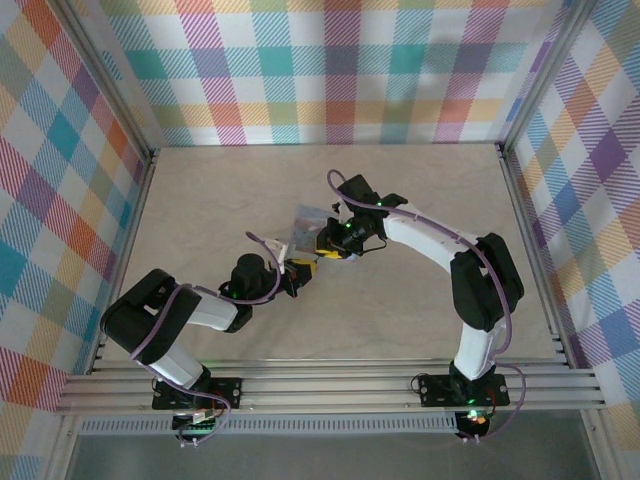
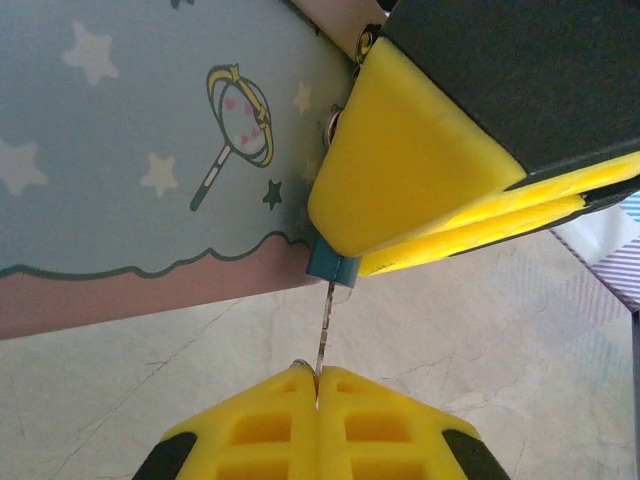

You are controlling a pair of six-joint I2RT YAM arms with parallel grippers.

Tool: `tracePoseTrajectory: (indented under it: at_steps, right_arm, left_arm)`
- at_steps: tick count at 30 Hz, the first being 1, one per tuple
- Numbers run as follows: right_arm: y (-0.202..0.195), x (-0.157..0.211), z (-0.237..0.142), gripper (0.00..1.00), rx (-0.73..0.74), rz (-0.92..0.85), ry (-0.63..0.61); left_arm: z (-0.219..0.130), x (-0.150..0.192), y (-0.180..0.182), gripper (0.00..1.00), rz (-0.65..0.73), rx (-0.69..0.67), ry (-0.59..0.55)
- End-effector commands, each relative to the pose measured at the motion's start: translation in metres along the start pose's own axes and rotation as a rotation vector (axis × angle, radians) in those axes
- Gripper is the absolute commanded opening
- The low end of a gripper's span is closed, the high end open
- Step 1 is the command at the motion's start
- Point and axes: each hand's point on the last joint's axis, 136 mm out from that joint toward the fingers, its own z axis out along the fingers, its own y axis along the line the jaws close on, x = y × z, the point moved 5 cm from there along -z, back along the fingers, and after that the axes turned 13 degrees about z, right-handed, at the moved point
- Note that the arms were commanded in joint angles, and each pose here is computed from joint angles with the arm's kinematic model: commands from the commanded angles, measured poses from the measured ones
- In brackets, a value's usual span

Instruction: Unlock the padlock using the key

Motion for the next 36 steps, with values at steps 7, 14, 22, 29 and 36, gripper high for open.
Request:
tracePoseTrajectory:
  at_steps: [7, 14, 22, 29, 36]
  right_arm:
    - [0.011, 0.009, -0.015, 0.00, -0.062, -0.011, 0.026]
    - [0.011, 0.010, -0.017, 0.00, -0.056, 0.010, 0.041]
    - [0.011, 0.010, -0.016, 0.00, -0.049, 0.026, 0.052]
    - [0.010, 0.010, -0.014, 0.00, -0.029, 0.051, 0.062]
    - [0.009, 0.008, -0.016, 0.00, -0.010, 0.054, 0.047]
  left_arm:
    - [0.003, -0.018, 0.002, 0.00, 0.020, 0.008, -0.094]
    - [0.000, -0.021, 0.002, 0.00, 0.039, -0.002, -0.117]
    - [0.007, -0.024, 0.000, 0.00, 0.052, 0.011, -0.122]
    - [0.008, -0.025, -0.006, 0.00, 0.096, -0.025, -0.125]
    - [0.003, -0.026, -0.007, 0.00, 0.078, -0.039, -0.160]
